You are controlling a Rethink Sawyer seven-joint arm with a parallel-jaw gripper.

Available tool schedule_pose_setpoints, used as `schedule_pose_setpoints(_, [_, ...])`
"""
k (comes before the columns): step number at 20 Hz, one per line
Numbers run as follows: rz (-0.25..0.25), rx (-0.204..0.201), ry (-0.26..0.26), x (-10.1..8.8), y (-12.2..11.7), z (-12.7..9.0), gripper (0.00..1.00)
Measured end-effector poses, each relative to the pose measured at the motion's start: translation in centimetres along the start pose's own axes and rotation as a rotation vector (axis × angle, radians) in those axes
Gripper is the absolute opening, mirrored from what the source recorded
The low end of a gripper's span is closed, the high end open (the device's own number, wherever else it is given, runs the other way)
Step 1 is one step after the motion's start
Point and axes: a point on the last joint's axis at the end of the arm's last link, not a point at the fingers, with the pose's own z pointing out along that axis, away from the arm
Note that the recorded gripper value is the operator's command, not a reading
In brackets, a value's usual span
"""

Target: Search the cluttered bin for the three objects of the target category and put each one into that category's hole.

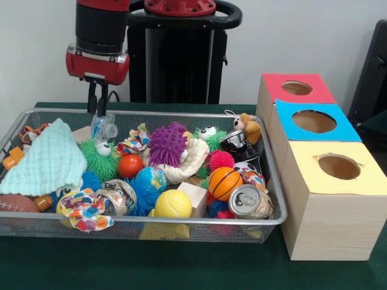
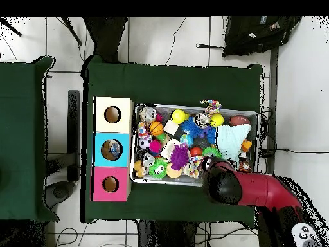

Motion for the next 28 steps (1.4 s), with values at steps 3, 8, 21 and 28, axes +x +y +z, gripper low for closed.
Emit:
schedule_pose_setpoints(3, [0.007,0.003,-0.005,-0.3,-0.1,-0.5,0.0])
schedule_pose_setpoints(8, [0.024,0.002,0.0,-0.5,-0.1,-1.2,0.0])
schedule_pose_setpoints(21, [0.07,-0.016,0.044,-1.0,1.4,-3.6,0.0])
schedule_pose_setpoints(28, [0.075,-0.028,0.04,-2.4,3.4,-5.3,0.0])
